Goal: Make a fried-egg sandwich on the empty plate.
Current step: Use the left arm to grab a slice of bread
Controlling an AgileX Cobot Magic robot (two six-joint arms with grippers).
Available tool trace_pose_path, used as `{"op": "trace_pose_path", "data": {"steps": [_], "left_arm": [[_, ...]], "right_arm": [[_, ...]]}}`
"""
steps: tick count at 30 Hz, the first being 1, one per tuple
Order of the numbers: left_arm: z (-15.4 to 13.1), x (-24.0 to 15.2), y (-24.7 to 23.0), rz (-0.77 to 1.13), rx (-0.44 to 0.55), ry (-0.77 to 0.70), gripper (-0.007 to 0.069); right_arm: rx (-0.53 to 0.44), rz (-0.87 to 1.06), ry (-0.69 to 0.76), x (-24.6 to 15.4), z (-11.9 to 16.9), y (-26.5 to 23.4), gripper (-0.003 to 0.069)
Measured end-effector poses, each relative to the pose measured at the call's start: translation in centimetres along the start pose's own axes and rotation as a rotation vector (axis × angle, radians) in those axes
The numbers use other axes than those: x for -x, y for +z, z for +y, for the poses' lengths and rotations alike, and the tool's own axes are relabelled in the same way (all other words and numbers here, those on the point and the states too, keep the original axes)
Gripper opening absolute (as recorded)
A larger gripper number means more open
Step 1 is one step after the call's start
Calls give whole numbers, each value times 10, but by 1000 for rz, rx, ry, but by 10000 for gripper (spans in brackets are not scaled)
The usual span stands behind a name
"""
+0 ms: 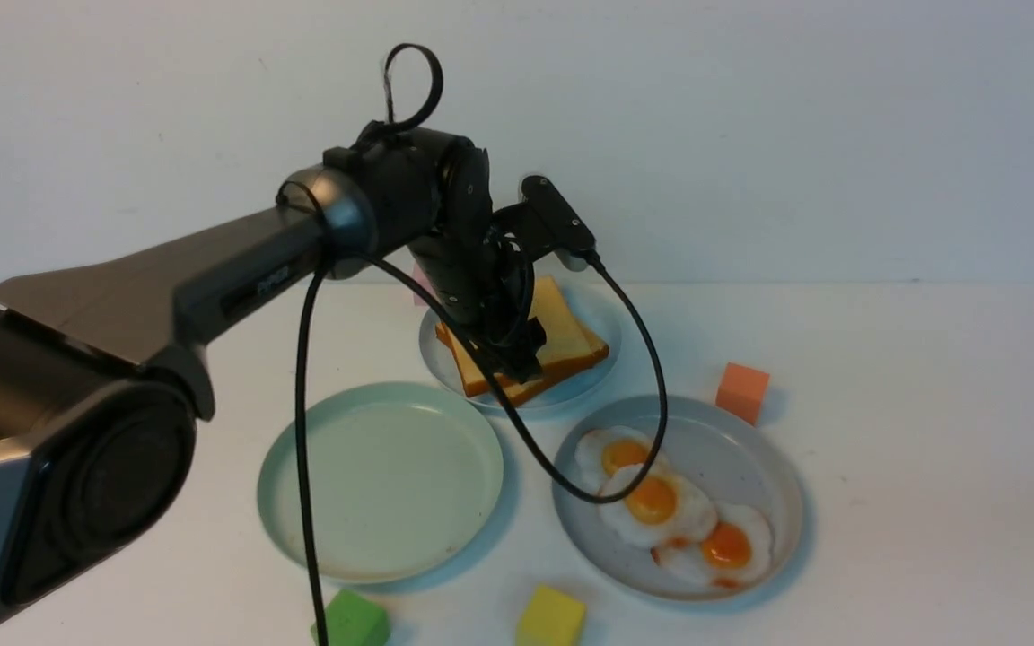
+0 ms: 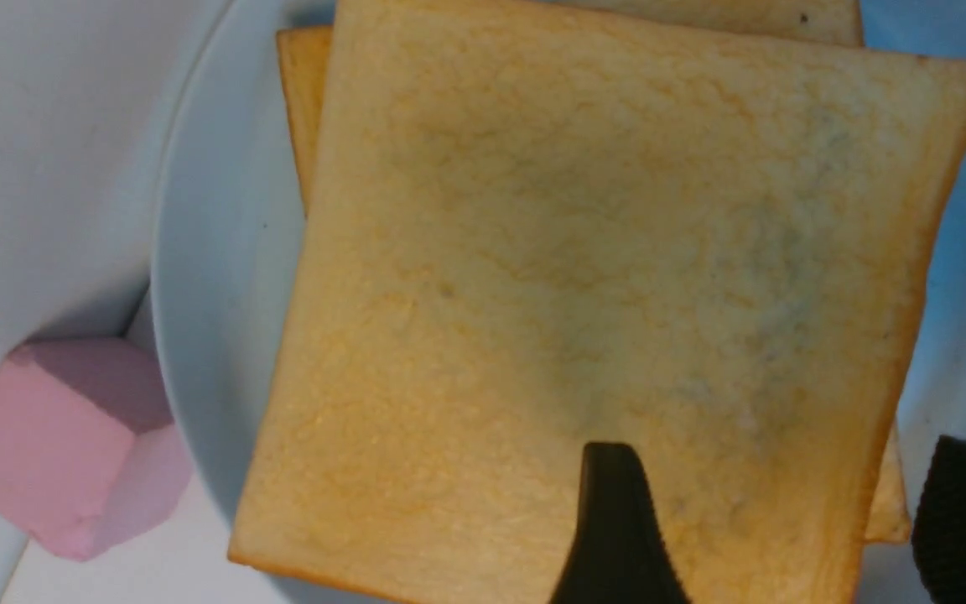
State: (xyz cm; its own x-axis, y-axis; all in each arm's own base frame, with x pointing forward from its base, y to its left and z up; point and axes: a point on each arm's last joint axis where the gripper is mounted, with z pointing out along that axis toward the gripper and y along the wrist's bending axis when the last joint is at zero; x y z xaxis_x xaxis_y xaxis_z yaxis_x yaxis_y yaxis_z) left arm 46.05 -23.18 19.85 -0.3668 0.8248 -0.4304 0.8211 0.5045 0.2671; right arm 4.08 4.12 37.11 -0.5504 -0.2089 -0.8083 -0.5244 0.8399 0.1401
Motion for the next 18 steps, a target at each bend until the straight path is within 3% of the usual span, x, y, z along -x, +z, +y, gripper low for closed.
{"op": "trace_pose_path", "data": {"steps": [18], "left_arm": [[-2, -5, 21, 8, 6, 10, 404]], "right_arm": [[0, 0, 0, 0, 0, 0, 32]]}}
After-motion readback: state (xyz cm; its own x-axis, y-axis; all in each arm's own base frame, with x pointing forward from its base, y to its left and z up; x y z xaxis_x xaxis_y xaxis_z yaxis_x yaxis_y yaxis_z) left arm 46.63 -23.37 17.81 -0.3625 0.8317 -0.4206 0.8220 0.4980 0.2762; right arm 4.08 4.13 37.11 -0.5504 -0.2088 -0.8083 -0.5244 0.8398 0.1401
